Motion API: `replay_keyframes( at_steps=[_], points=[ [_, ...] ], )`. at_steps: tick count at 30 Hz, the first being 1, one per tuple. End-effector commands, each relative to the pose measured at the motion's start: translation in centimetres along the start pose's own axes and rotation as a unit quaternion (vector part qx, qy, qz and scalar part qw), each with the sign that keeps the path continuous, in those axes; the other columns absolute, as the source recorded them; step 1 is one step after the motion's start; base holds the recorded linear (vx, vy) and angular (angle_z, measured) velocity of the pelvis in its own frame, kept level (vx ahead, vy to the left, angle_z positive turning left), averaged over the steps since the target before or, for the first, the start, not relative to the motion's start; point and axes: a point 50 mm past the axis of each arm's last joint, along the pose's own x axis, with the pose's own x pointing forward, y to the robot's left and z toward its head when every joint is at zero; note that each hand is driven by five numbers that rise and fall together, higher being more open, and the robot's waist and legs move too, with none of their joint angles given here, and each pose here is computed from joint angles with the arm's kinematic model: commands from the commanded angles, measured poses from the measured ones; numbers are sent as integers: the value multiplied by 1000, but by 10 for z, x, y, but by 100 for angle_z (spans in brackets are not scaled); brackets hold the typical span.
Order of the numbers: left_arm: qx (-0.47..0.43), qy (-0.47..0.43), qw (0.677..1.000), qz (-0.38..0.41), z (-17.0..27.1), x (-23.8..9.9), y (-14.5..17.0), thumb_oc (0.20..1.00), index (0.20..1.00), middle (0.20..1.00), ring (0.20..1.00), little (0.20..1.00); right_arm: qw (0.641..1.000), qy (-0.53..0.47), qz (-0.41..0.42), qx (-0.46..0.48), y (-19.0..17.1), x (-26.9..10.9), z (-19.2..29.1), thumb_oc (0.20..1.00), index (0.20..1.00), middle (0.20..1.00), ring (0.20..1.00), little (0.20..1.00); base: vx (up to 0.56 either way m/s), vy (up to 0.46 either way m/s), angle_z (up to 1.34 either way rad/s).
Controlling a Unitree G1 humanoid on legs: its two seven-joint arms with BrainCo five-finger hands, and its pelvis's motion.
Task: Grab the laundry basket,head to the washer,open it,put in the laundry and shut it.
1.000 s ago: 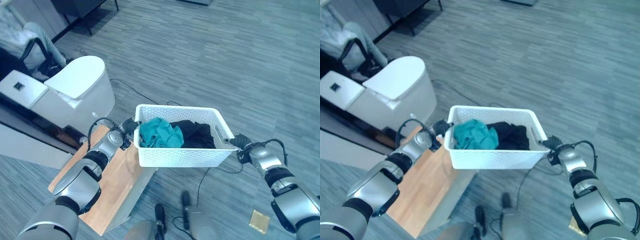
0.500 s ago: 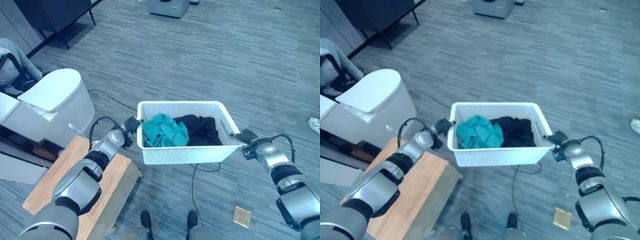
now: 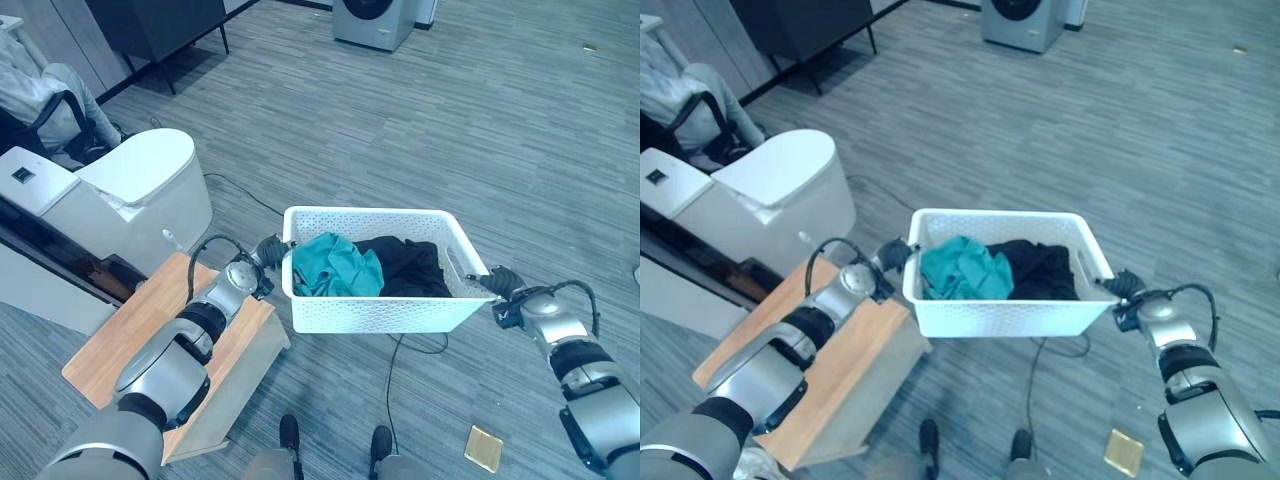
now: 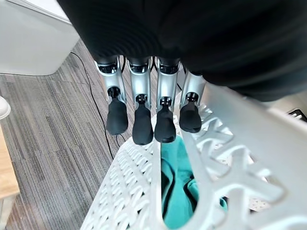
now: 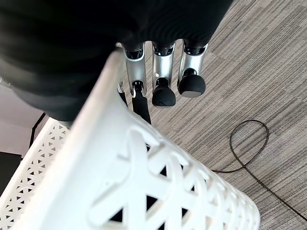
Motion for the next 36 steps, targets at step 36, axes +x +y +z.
replay_keyframes(
  at_steps=[36],
  points=[
    [-14, 38, 994, 99, -29, -11, 44, 200, 200, 200, 200, 200, 993, -120, 10, -8, 11, 2, 62, 200, 200, 200, 200, 200, 299, -53, -1]
  ],
)
